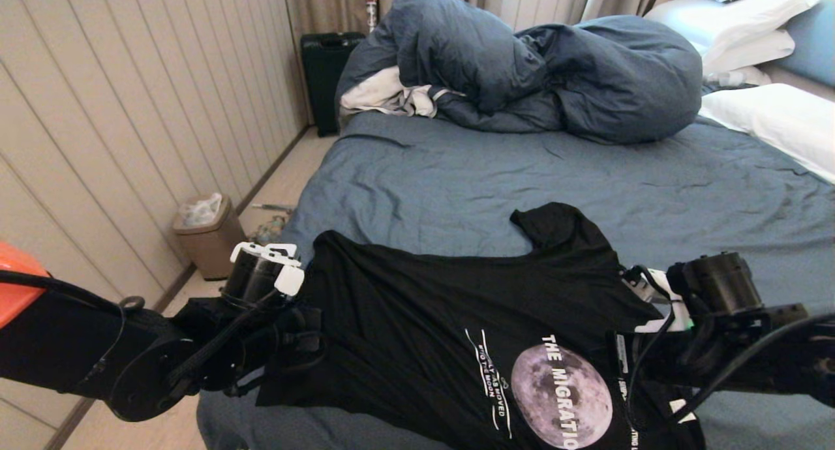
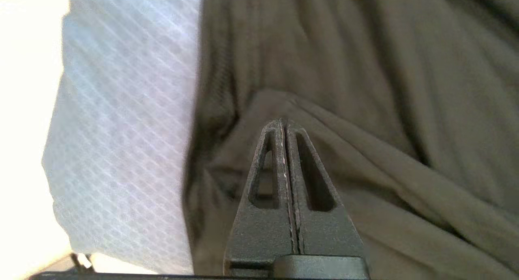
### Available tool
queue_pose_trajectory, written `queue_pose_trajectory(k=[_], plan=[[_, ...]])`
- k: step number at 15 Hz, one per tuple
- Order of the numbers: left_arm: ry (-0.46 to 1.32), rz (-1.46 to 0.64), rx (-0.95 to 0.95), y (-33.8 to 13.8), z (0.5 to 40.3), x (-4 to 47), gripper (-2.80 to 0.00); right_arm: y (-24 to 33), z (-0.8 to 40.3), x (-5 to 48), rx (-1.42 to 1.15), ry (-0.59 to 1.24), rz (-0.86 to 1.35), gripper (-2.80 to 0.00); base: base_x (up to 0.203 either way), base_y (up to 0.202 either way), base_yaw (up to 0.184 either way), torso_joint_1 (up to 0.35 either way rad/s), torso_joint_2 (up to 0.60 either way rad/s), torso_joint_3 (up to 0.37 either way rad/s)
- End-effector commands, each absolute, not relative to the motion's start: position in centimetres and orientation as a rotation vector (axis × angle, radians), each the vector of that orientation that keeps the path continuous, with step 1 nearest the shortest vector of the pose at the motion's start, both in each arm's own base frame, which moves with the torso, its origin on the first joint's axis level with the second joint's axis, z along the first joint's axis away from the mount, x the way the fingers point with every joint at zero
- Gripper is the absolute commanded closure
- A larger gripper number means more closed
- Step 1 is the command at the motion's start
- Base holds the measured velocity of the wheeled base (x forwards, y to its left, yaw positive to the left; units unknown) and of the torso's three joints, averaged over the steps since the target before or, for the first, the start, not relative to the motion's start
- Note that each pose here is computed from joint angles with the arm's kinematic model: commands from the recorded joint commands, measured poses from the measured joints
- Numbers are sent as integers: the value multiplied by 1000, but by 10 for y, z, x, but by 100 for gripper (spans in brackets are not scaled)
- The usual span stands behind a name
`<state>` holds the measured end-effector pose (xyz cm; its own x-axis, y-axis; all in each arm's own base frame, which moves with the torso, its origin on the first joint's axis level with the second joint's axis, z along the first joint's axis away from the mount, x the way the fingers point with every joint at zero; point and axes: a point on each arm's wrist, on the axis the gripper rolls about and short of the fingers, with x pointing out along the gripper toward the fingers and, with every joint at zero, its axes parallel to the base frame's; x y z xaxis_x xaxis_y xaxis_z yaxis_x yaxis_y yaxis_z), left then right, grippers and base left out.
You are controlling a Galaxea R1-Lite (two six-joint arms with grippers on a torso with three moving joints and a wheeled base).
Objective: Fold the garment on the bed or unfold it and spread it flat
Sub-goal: Unford the black T-shirt
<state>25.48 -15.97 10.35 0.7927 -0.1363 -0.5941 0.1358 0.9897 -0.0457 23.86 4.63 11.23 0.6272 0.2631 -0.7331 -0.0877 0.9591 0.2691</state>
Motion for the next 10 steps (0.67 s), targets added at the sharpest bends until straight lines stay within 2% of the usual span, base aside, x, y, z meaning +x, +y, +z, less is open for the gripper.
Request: queue_pose_trajectory(k=[1, 10], plan=[[646, -148, 0, -162, 102, 256, -280, 47, 106, 243, 216, 896, 199, 0, 0, 0, 0, 0, 0, 0], [695, -164, -5, -176, 82, 265, -280, 47, 102, 245, 214, 912, 194, 0, 0, 0, 0, 0, 0, 0]])
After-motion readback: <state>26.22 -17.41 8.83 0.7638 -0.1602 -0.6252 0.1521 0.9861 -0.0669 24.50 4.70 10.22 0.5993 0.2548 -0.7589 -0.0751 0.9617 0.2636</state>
